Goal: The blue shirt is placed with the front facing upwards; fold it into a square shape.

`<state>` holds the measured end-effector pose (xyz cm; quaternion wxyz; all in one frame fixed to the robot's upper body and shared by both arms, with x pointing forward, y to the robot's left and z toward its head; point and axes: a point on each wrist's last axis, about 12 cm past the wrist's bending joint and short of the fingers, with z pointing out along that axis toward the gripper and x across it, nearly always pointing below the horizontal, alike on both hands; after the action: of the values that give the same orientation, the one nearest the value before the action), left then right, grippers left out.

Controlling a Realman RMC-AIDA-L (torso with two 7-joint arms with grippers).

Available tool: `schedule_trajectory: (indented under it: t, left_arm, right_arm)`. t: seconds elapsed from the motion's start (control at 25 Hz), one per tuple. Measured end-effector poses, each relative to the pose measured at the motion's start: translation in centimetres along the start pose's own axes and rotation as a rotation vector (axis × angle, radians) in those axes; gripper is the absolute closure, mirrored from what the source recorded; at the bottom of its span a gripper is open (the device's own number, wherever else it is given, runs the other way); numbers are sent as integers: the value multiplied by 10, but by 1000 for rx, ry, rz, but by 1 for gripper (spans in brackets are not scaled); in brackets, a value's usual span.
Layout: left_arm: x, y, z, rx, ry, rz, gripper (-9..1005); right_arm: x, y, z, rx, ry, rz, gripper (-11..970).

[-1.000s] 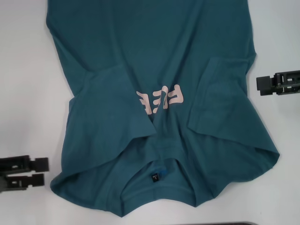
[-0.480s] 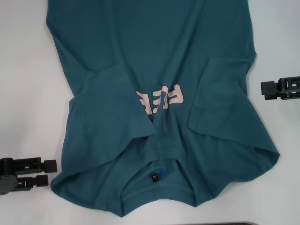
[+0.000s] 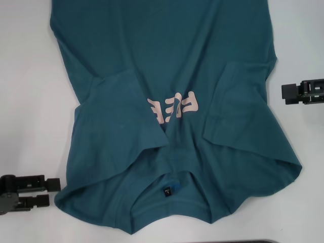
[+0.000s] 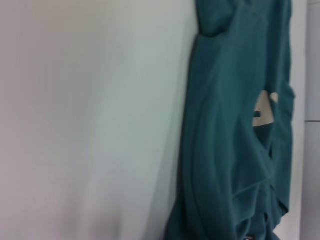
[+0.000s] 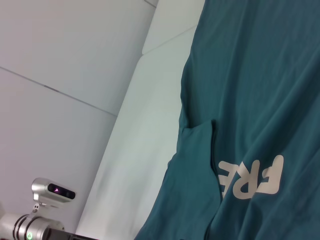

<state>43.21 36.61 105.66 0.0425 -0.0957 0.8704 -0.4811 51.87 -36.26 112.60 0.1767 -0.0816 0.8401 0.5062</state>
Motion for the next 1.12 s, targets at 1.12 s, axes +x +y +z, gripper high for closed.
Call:
schedule_trajectory:
  t: [1.12]
  left_arm:
    - [-16, -7, 27, -48, 60, 31, 236]
  right_arm:
    - [1, -2, -5, 3, -35, 9, 194]
